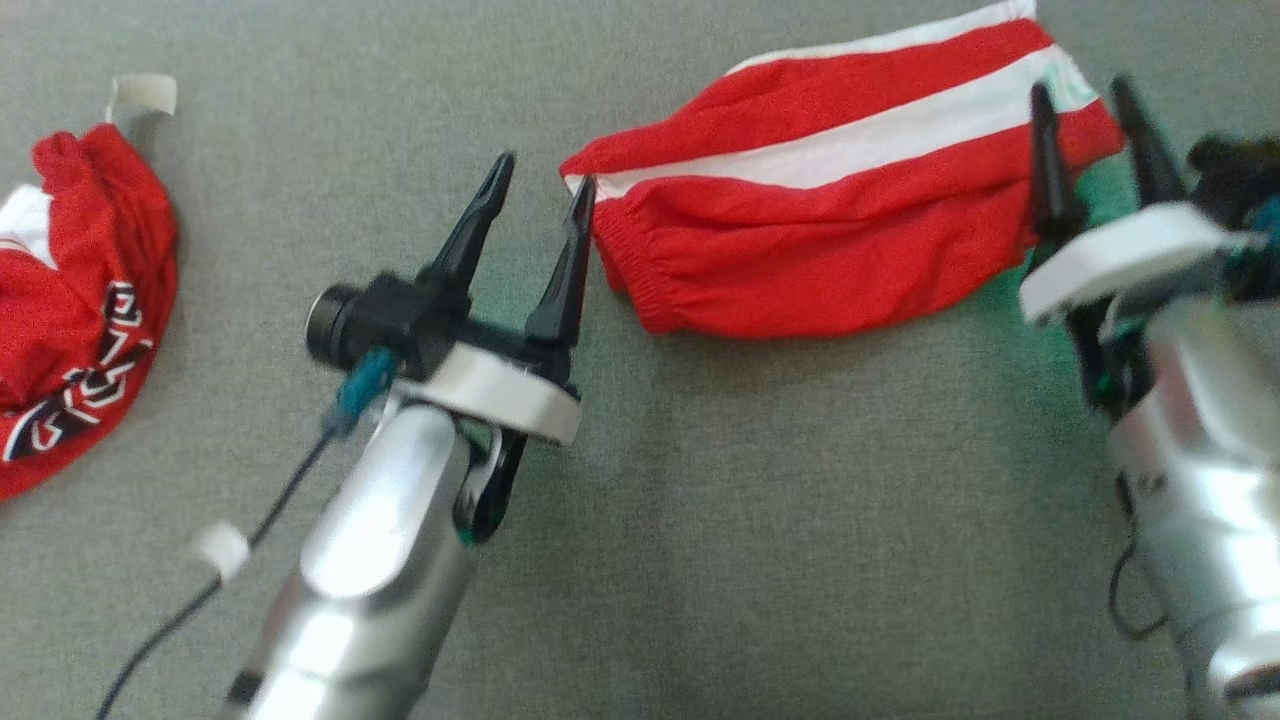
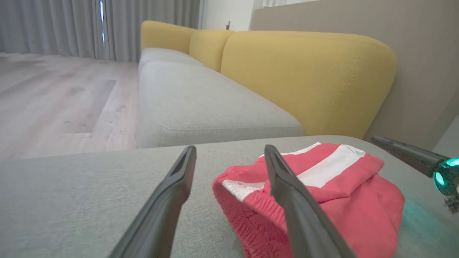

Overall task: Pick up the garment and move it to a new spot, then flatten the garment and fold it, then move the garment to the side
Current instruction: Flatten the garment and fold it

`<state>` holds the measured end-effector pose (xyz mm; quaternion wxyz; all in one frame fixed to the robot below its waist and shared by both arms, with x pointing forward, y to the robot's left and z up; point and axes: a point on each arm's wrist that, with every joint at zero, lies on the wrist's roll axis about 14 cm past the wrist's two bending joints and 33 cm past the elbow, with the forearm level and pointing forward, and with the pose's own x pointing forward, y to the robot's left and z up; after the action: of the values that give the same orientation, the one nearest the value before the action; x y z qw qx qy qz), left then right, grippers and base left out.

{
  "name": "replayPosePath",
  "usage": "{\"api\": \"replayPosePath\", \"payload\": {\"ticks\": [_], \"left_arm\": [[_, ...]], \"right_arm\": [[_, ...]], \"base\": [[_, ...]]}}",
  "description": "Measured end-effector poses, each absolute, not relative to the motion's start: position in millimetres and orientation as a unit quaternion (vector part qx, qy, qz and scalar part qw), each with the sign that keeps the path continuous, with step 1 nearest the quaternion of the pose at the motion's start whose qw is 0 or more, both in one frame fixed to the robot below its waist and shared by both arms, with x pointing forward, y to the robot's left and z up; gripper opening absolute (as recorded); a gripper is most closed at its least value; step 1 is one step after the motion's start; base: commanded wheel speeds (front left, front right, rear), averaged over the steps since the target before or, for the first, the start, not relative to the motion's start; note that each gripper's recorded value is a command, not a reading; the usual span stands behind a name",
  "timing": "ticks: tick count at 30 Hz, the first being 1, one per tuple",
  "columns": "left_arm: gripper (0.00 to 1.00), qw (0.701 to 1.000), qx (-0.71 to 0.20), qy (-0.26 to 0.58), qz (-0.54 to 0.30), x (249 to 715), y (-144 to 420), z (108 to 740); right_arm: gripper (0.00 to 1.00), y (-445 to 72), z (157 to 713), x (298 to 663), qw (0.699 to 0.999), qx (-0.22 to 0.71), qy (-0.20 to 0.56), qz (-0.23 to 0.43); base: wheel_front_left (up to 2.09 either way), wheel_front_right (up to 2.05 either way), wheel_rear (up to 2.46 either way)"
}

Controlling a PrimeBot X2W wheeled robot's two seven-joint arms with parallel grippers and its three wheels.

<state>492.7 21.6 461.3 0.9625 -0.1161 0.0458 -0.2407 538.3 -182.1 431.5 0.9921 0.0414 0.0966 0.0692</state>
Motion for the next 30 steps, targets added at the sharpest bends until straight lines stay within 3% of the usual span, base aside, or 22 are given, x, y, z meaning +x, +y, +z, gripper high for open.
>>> {"api": "replayPosePath", "payload": {"ticks": [7, 18, 30], "left_arm": [[1.00, 0.985, -0.077, 0.010, -0.156, 440, 59, 477], [1.00, 0.995, -0.088, 0.005, -0.055, 375, 106, 485], [1.00, 0.998, -0.064, 0.012, -0.022, 371, 128, 479]], "right_arm": [[1.00, -187, 406, 482, 0.984, 0.096, 0.143, 0.039], [1.00, -219, 412, 527, 0.983, 0.098, 0.155, -0.021], [1.00, -218, 360, 546, 0.963, 0.120, 0.235, -0.051]], "base": [[0.00, 0.00, 0.00], [0.00, 0.00, 0.00], [0.00, 0.00, 0.00]]}}
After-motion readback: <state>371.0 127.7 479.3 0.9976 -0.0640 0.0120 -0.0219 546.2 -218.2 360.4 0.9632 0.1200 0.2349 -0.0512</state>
